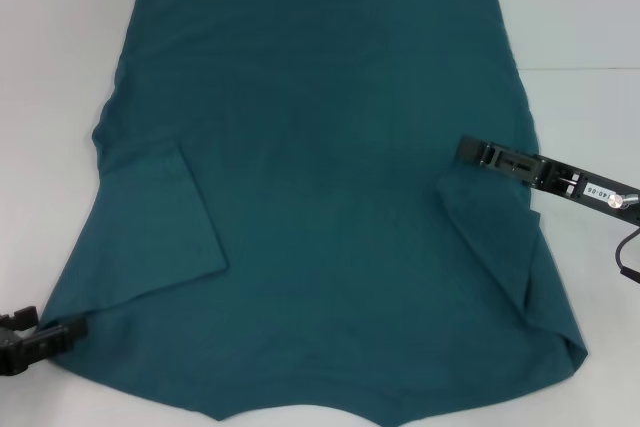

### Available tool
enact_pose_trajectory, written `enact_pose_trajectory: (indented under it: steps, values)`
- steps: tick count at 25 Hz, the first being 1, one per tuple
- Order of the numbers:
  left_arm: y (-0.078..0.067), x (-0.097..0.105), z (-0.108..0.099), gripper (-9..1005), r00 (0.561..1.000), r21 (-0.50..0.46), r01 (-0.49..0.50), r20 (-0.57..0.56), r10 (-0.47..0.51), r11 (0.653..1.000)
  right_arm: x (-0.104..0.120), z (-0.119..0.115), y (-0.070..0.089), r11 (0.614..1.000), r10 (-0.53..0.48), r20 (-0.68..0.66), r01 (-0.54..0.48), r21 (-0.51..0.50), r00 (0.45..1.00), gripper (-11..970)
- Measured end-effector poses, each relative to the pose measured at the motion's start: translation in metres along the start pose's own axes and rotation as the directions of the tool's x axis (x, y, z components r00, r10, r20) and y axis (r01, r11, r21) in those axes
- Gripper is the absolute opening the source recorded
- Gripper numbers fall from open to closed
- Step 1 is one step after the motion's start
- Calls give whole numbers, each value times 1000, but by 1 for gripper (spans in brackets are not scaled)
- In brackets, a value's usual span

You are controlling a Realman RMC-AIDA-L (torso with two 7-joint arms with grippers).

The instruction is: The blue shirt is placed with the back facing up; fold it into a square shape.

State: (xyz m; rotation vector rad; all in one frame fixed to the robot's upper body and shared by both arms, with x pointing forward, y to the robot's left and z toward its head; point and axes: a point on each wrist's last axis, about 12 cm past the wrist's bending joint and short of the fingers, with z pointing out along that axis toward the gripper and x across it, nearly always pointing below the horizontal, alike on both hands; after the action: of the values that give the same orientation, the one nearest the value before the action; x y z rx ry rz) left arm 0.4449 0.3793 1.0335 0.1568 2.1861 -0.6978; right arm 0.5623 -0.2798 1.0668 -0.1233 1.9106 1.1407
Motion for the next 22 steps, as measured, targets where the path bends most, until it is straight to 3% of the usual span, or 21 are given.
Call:
enact_pose_trajectory:
  steps: [22]
  values:
    - [-14, -4, 11, 926, 998, 114, -28, -44, 33, 993, 2, -3, 0, 1000, 7, 5, -7, -2, 1000, 901]
